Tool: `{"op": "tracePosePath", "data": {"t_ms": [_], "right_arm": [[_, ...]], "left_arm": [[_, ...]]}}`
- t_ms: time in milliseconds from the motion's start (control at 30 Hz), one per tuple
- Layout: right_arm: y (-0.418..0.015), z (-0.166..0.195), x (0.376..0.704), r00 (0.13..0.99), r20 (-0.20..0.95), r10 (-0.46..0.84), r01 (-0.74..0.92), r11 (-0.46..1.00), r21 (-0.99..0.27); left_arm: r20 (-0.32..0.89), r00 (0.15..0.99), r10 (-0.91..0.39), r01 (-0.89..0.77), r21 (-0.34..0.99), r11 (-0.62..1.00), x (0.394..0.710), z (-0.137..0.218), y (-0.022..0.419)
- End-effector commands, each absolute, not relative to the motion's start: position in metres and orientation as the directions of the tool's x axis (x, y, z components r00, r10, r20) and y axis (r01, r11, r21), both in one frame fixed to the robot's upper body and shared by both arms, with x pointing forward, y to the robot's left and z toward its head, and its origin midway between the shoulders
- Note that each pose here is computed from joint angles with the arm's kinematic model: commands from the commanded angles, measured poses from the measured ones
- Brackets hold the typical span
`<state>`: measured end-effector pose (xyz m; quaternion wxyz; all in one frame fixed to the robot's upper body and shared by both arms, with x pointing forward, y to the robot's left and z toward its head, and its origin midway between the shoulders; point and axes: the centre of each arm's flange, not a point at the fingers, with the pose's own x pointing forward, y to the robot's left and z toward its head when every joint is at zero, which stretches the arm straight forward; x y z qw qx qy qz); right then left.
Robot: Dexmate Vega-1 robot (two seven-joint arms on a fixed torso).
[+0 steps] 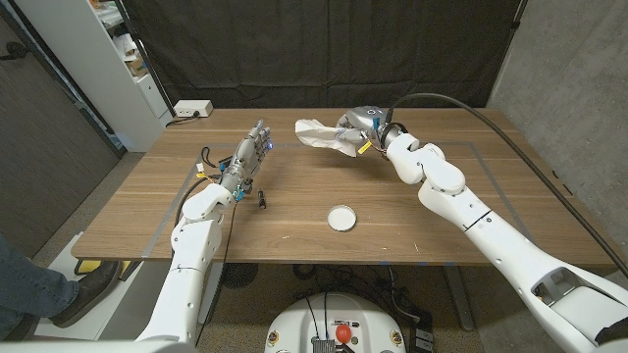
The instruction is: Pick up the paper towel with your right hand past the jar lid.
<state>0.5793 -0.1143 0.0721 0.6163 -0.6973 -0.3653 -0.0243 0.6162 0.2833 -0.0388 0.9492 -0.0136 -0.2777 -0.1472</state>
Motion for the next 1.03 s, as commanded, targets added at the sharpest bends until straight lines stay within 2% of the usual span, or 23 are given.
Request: {"op": "tracePosePath", "data": {"t_ms": [33,1033], "right_arm": [[-0.115,0.0805,0.5688,0.706,0.51,0.492,0.565,0.044,-0.824],[-0.1113,0.0852,0.5702,0.704,0.522,0.481,0.563,0.071,-0.824]], "left_arm": [[0.527,0.804,-0.276,0.293,0.054,0.955,0.6179,-0.0411,0.2805],[0.523,0.802,-0.289,0.298,0.069,0.952,0.6217,-0.039,0.2834]]}}
